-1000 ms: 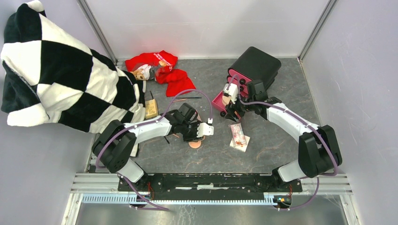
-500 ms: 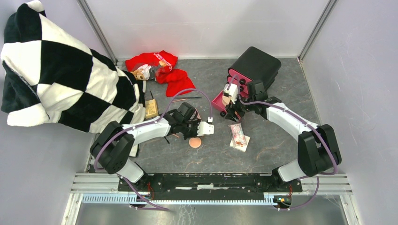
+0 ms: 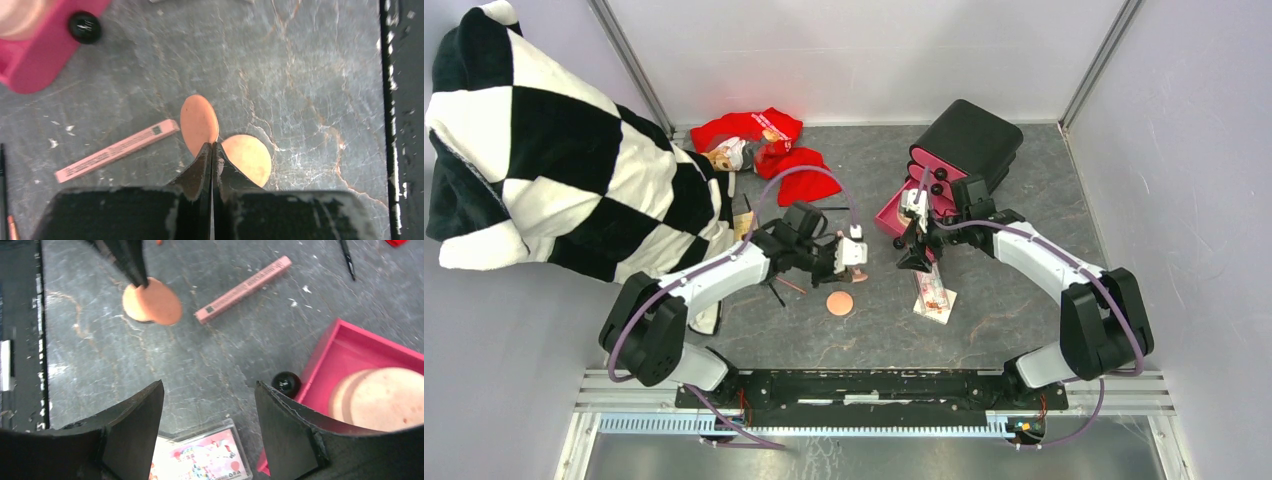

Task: Organize the makeup
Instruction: Pick up the makeup tool from the center of the board.

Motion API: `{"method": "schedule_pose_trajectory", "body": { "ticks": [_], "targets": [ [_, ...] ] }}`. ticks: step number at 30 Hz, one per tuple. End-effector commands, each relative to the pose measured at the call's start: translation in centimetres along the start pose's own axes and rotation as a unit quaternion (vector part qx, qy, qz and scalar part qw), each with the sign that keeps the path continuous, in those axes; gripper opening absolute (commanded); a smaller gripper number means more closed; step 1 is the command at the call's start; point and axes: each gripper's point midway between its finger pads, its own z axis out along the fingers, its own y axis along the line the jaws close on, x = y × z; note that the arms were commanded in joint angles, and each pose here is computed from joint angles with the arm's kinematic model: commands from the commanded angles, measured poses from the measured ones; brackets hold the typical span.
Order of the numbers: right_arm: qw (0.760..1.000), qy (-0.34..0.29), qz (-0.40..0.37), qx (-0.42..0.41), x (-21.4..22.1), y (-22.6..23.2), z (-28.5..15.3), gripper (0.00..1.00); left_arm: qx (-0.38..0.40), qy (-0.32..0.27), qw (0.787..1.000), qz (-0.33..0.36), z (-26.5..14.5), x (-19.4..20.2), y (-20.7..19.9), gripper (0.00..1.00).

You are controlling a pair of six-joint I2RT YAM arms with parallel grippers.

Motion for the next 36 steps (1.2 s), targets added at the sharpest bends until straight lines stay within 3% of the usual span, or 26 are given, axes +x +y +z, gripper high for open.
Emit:
{"method": "schedule_pose_trajectory", "body": {
  "ticks": [1, 11, 20, 25, 32, 34, 36],
  "targets": [
    [0.993, -0.065, -0.072, -0.061, -2.6, 3.1, -1.0, 0.75, 0.029, -0.14, 0.989, -0.025, -3.7, -6.5, 1.1, 0.02],
    [0.989, -0.088, -0.101, -0.055, -4.5, 4.2, -1.0, 0.77, 0.104, -0.235, 0.964, -0.067, -5.5, -10.9, 0.8, 0.02],
    [0.985, -0.078, -0.13, -0.078, -5.6, 6.2, 0.6, 0.66, 0.122, -0.24, 0.96, -0.079, -5.2, -11.0, 0.2, 0.02],
    [0.984, -0.077, -0.134, -0.09, -6.0, 6.7, 0.9, 0.49, 0.123, -0.234, 0.961, -0.083, -4.6, -10.5, 0.1, 0.02],
    [0.984, -0.072, -0.137, -0.092, -6.2, 6.7, 1.0, 0.09, 0.116, -0.225, 0.964, -0.082, -4.2, -10.0, 0.4, 0.02],
    [0.986, -0.063, -0.135, -0.075, -6.0, 6.0, 1.1, 0.06, 0.11, -0.221, 0.966, -0.082, -4.1, -9.8, 0.6, 0.14],
    [0.989, -0.047, -0.135, -0.046, -5.7, 4.9, 1.0, 0.02, 0.097, -0.215, 0.969, -0.08, -4.2, -9.7, 0.9, 0.39]
  ]
}}
